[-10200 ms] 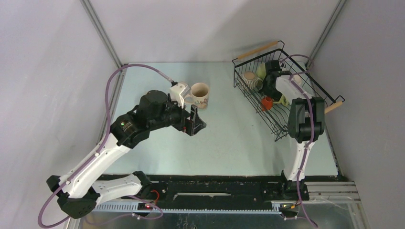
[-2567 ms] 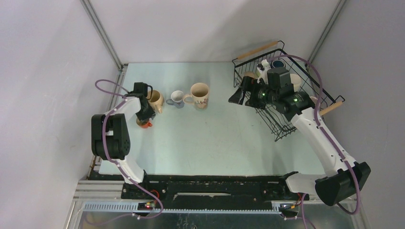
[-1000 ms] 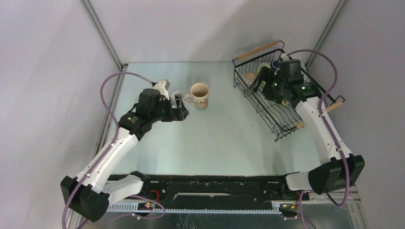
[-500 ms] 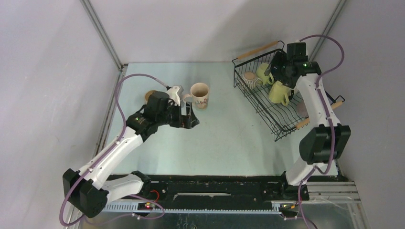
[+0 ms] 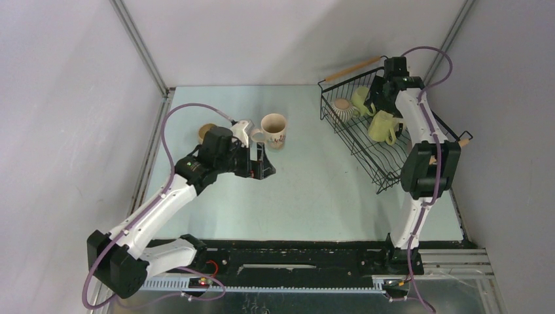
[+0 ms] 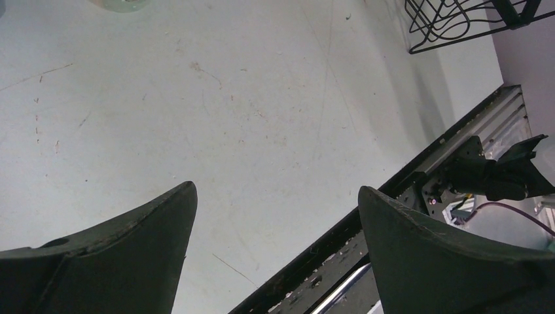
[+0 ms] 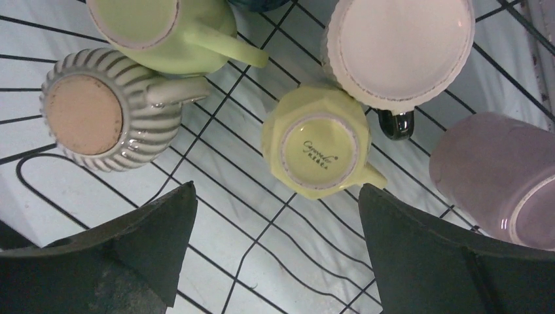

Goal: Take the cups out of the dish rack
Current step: Unload the cup from the dish rack.

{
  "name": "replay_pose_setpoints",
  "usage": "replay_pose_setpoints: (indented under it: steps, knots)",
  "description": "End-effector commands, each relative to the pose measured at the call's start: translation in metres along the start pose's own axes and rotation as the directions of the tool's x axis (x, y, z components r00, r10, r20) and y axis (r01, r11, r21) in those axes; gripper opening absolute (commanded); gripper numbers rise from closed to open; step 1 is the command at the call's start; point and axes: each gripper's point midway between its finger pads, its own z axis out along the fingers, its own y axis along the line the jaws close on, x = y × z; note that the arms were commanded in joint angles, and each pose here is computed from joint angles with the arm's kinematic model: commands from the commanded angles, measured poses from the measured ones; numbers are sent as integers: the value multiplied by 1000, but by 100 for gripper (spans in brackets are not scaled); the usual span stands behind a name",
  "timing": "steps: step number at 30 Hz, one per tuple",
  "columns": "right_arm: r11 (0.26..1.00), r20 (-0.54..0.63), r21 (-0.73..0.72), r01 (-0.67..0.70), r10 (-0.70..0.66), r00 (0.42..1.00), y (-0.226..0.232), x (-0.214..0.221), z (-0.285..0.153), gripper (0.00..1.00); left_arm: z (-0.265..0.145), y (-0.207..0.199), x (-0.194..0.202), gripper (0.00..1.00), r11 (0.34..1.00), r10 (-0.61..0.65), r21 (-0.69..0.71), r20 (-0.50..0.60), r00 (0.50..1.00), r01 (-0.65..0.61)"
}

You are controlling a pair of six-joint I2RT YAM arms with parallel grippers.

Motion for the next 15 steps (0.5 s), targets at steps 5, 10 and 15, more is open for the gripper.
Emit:
replay_pose_setpoints:
  steps: [5, 10, 15]
  knots:
    - [995, 14, 51, 84, -85, 996, -7, -12, 20, 100, 6, -5, 8, 100, 999, 15, 46, -26, 1000, -14]
    - [994, -12, 54, 93, -93, 996, -14, -7, 34, 100, 10, -4, 11, 100, 999, 7, 50, -45, 999, -5]
    - [994, -23, 62, 94, -93, 995, -20, -5, 42, 100, 13, -5, 12, 100, 998, 6, 57, -56, 998, -2]
